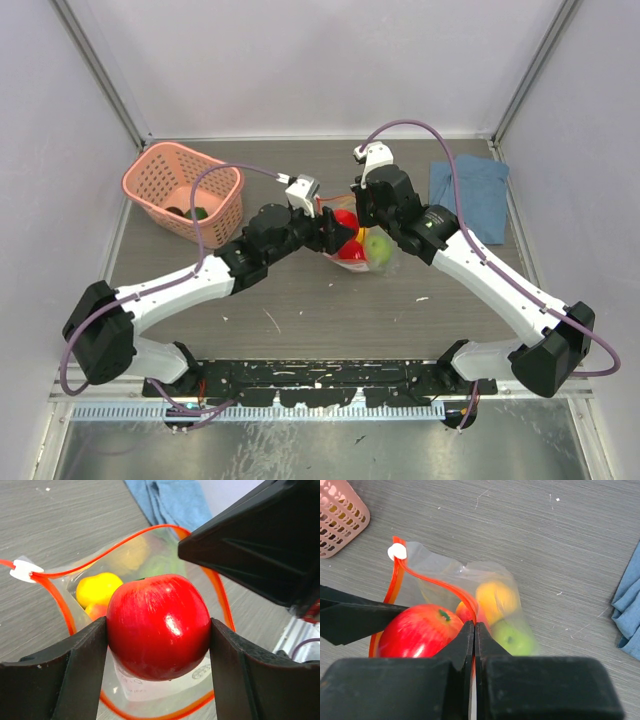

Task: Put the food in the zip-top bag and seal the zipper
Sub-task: Place the fake fruit in the zipper food storage bag.

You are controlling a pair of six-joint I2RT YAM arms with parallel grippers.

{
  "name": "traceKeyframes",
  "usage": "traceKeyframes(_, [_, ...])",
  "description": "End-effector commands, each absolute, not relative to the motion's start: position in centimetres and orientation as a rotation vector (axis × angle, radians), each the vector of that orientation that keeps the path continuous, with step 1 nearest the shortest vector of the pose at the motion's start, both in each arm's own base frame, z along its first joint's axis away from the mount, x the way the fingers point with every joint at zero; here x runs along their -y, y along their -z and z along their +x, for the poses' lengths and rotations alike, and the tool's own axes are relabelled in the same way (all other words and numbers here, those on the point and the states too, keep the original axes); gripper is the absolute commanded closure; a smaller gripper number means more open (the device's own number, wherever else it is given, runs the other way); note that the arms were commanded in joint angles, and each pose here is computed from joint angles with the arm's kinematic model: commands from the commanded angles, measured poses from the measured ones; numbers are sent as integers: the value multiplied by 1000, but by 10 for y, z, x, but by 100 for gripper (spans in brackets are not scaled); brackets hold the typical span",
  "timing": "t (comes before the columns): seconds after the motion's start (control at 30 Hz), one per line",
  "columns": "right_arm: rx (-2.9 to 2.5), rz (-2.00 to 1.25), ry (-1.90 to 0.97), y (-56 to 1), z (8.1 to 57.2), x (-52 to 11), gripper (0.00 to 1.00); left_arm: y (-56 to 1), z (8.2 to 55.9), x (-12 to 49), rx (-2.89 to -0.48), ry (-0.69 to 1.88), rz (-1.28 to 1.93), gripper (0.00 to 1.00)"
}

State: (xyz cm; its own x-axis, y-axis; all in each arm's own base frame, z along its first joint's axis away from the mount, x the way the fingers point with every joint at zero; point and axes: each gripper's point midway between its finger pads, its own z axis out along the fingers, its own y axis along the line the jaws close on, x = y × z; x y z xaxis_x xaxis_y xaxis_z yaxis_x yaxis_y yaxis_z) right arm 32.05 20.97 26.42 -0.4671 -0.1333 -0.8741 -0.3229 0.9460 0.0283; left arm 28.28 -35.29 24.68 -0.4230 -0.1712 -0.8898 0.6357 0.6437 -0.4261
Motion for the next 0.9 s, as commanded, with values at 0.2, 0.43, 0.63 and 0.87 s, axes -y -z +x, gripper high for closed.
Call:
traceKeyframes(0.2, [-1990, -293, -322, -295, 321, -218, 100, -264, 312, 360, -1684, 796, 345, 53])
traceKeyframes(0.43, [-2001, -301, -347, -291, 320, -222, 100, -265, 319, 375, -1609, 778, 340, 45])
traceKeyframes(0.63, [-1999, -302, -354, -291, 319, -223, 100, -264, 327, 385, -1531, 708, 342, 39])
traceKeyframes(0.87, [-1997, -299, -354, -291, 317, -221, 100, -244, 346, 385, -1525, 574, 336, 34])
